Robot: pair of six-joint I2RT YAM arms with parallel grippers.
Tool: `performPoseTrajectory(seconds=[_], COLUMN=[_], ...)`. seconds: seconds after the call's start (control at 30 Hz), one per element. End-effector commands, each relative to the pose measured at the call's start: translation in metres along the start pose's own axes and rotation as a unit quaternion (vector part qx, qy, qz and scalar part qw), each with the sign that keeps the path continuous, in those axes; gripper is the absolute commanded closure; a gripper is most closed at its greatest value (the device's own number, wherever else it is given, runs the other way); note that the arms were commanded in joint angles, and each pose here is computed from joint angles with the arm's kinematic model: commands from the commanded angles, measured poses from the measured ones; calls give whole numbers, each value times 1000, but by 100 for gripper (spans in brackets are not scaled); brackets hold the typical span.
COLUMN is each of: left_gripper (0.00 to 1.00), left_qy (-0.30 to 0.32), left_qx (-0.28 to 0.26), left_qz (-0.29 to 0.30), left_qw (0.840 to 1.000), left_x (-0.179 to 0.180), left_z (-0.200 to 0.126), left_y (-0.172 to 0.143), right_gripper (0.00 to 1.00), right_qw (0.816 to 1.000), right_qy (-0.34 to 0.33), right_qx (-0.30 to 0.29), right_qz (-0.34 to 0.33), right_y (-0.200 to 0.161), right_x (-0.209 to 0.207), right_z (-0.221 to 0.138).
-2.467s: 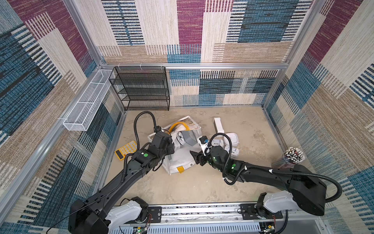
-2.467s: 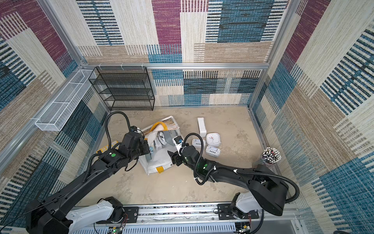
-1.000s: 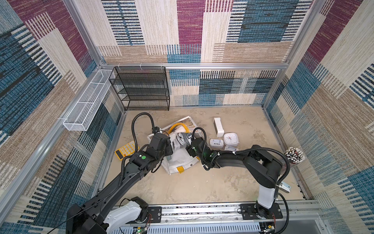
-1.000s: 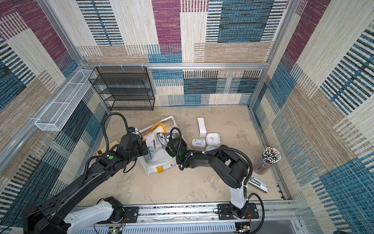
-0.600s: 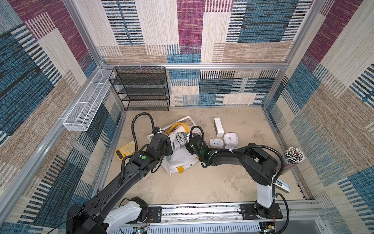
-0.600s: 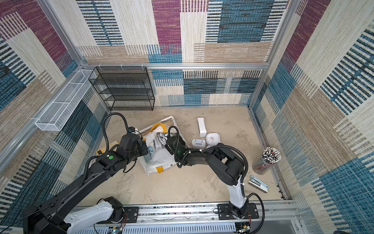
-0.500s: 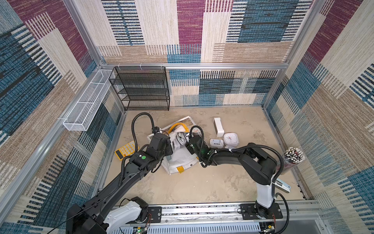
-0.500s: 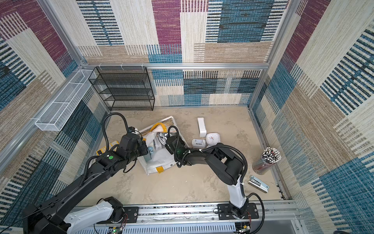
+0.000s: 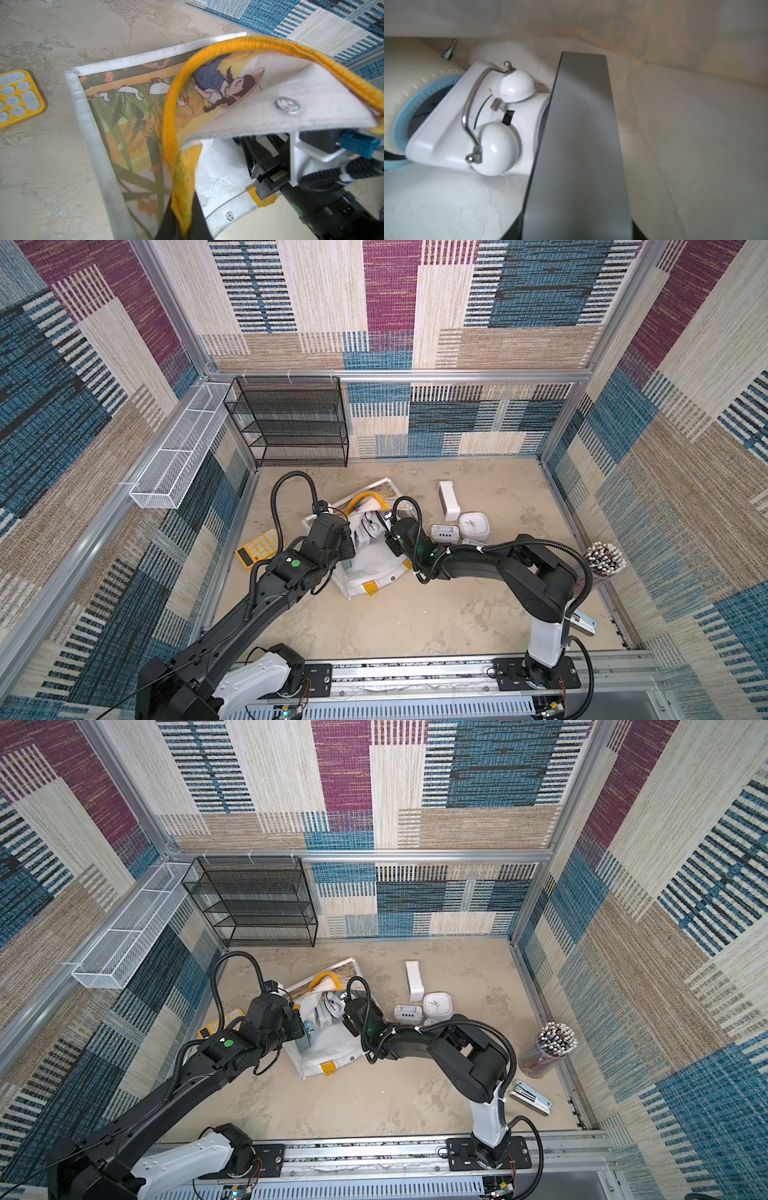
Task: Take the alarm clock out of the canvas bag
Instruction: Pick up the alarm from the canvas bag.
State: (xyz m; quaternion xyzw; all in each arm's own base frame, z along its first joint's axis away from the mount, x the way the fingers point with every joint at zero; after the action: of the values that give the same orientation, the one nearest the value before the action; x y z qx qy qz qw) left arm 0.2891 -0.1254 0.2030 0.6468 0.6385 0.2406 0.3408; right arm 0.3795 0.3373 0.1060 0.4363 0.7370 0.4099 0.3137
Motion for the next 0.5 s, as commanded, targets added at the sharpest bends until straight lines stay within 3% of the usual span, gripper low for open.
performPoseTrajectory(seconds=[0.0, 0.47], left_gripper=[100, 100], left_qy=[4, 11], left_qx=[2, 9], left_qz=[1, 0], left_qw=[1000, 1000], left_x=[1, 3], left_z=[1, 3], left_y=[-1, -3], right_gripper=[74, 81], right_qw=[1000, 999], right_qy=[11, 9], right_qx=[-16, -18], right_qz=[19, 36], right_y=[10, 7], right_x=[2, -4], right_z=[-7, -32])
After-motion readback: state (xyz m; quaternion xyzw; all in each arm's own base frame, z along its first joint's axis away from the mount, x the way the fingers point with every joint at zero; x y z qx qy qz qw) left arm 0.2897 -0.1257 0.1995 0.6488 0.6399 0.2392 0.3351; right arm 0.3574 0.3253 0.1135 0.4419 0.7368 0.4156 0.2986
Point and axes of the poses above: each gripper's point midway between its finger pads, its own z axis out along the fingers, its own x axis along the line the jaws close on, y = z × x, the point moved 1 cm from there along -z, back along the fingers, and after that the axes turned 13 degrees about z, right-handed, at the moved point
